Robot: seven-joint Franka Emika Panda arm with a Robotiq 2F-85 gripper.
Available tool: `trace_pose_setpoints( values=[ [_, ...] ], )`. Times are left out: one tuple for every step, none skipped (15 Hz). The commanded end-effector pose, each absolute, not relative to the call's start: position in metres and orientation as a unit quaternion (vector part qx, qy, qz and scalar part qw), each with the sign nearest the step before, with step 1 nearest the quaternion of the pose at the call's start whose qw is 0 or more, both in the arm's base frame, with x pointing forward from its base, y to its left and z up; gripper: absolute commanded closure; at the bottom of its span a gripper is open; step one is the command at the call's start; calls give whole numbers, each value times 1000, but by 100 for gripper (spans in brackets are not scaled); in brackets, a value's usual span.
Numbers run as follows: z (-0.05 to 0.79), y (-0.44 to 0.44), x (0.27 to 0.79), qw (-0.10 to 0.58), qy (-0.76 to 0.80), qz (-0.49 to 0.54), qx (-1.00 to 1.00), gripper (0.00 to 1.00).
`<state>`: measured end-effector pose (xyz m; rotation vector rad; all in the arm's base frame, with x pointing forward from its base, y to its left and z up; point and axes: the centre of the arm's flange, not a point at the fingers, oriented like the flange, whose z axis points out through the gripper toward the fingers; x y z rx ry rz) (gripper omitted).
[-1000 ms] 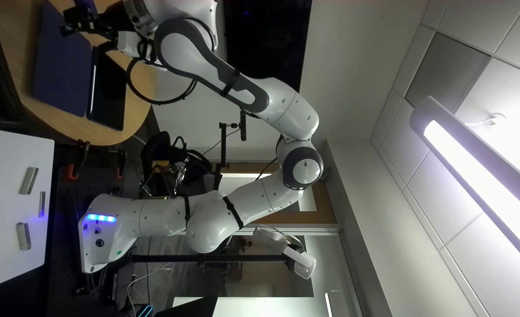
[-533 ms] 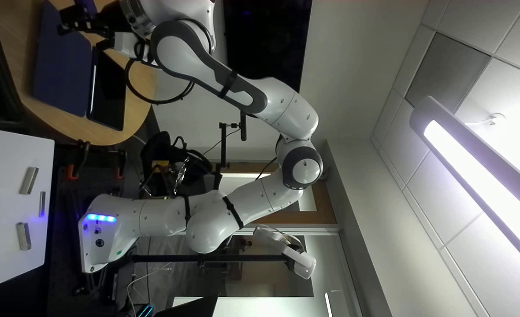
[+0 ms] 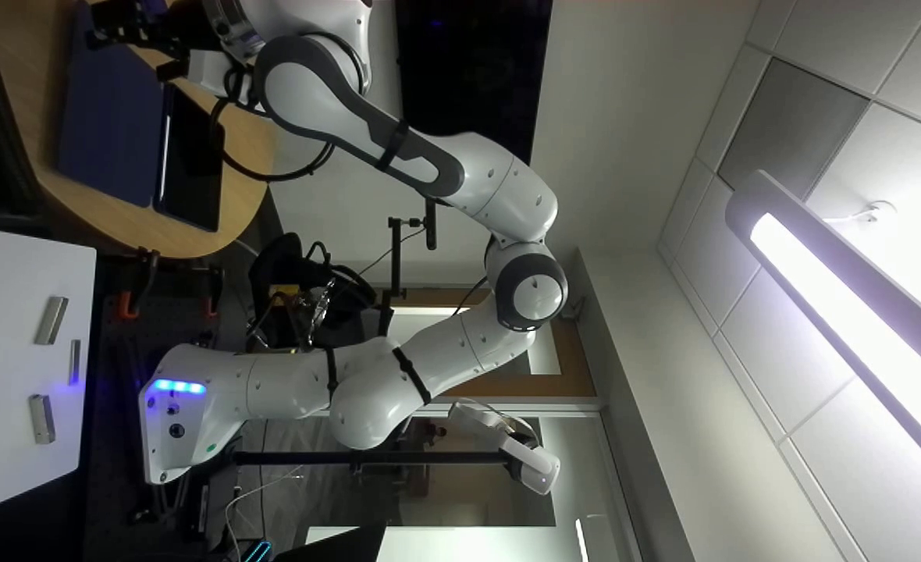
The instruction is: Close the lid on the tablet and place the blue box on top of it
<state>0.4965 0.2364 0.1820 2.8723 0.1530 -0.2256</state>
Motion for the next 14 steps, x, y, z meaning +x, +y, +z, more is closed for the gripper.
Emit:
trace_pose_setpoints(
  values=[
    [173,242,507,128,40,-50,990,0],
    [171,243,508,129,39,-47,990,0],
    [168,243,510,130,36,-43,990,0],
    [166,244,513,134,30,-39,990,0],
    [164,244,515,139,25,-37,989,0],
    [162,245,517,145,20,-36,989,0],
    [160,245,519,152,14,-34,988,0],
    [157,246,521,159,9,-33,987,0],
    [154,247,522,162,4,-33,986,0],
    [149,248,522,166,1,-34,986,0],
    [145,249,522,169,-3,-34,985,0],
    [141,250,522,172,-8,-35,984,0],
    [137,250,522,174,-11,-36,984,0],
    [132,250,522,177,-17,-34,983,0]
  ],
)
